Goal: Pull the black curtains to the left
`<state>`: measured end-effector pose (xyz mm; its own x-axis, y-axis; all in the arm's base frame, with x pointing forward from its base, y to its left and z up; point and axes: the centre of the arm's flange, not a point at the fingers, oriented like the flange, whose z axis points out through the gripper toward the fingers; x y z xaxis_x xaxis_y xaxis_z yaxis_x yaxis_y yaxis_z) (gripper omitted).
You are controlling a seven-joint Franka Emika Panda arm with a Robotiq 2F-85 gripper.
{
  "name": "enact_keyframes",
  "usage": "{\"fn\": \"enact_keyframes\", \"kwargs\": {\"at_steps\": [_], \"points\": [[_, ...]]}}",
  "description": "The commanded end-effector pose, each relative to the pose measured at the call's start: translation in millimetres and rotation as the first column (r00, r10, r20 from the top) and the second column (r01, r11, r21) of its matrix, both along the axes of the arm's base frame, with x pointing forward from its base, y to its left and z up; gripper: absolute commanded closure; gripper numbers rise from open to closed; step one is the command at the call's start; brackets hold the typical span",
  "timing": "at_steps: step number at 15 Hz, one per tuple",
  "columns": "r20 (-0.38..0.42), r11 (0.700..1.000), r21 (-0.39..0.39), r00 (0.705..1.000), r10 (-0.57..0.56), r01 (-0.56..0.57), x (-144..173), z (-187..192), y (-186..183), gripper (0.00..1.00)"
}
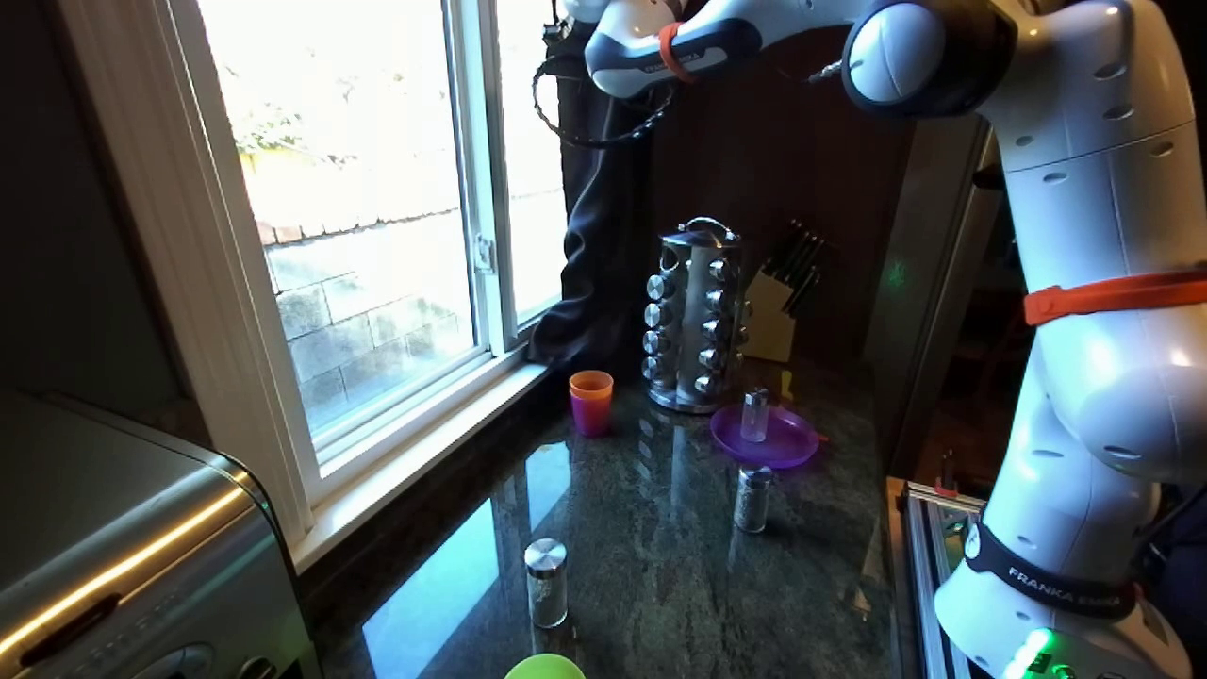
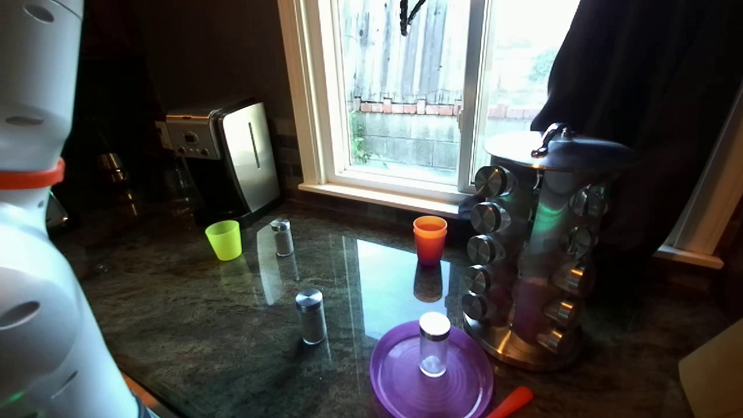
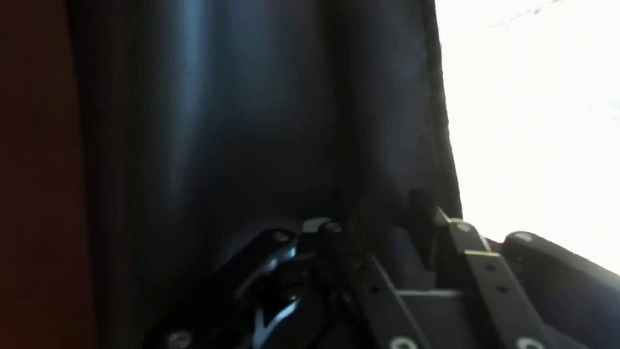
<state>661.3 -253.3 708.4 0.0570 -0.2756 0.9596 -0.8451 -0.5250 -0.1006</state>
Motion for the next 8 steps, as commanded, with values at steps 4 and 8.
{"fn": "enact_keyframes", "kwargs": {"at_steps": [4, 8], "points": [[0.037, 0.997, -0.010, 0.997, -0.071, 0.072, -4.7, 4.1, -17.0, 1.00], [0.000, 0.996, 0.012, 0.996, -0.086, 0.086, -14.7, 4.2, -10.0, 1.00]]}}
